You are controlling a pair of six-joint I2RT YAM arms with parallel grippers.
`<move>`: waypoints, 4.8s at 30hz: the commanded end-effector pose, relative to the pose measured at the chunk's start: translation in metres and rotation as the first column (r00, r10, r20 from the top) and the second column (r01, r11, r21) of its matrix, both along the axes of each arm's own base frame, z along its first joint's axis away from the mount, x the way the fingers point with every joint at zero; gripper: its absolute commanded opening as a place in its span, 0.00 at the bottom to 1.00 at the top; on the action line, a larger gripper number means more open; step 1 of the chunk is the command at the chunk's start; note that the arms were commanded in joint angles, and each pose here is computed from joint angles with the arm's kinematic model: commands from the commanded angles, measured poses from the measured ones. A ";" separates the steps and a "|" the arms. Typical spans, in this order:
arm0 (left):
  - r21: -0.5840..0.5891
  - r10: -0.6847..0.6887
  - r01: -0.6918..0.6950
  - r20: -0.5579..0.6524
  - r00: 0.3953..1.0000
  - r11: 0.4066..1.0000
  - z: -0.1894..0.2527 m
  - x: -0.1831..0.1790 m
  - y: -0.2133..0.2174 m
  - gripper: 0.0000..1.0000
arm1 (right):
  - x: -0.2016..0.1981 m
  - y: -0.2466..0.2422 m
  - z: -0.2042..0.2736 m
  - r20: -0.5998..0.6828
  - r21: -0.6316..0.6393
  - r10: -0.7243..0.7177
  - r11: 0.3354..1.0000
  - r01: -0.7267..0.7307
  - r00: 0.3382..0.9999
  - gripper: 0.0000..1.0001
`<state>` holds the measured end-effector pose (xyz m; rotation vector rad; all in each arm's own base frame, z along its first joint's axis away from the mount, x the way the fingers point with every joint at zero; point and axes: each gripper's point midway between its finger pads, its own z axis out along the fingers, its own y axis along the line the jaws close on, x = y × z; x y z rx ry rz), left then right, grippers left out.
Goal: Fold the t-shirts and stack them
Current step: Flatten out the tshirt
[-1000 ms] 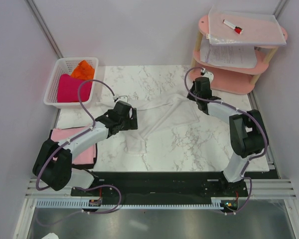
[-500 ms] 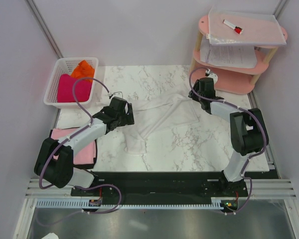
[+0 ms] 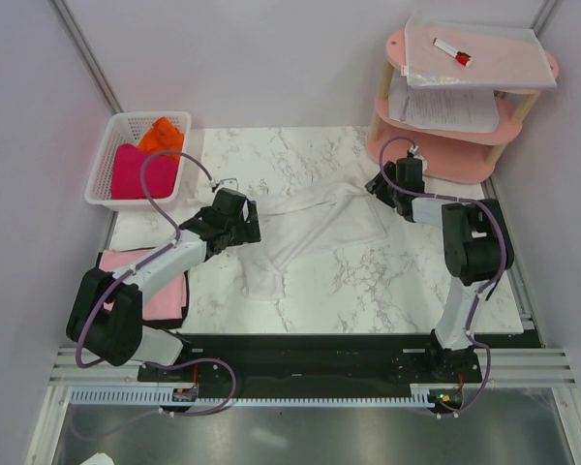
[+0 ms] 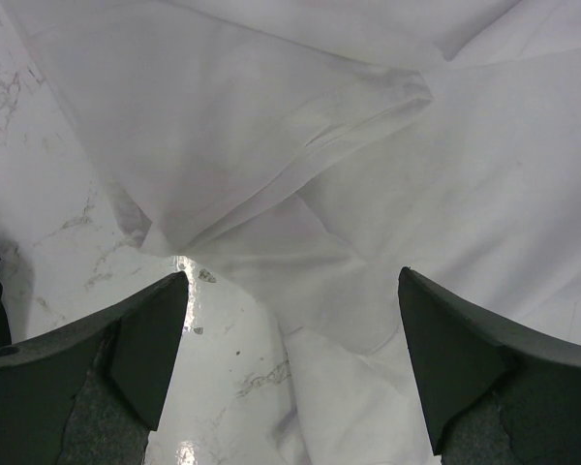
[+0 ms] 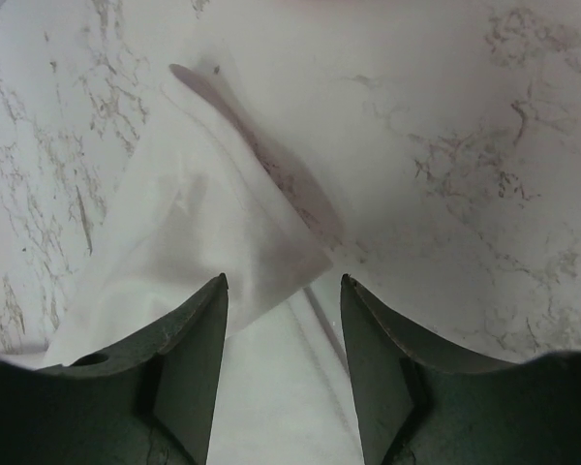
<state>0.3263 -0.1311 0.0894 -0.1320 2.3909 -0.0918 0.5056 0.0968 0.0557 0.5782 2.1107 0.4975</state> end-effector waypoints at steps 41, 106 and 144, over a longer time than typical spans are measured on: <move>-0.284 0.131 -0.123 0.009 0.991 0.951 -0.001 0.040 0.025 0.78 | 0.045 -0.005 0.045 0.210 0.118 -0.102 0.990 0.078 0.972 0.00; -0.261 0.102 0.099 0.656 0.748 0.960 0.298 -0.010 0.054 0.02 | -0.087 -0.007 0.293 0.519 -0.053 0.076 0.997 -0.056 0.852 0.00; -0.201 -0.155 0.253 0.404 0.902 0.946 0.279 0.097 -0.005 0.02 | -0.147 -0.049 0.273 0.486 -0.180 -0.014 0.977 0.116 0.874 0.00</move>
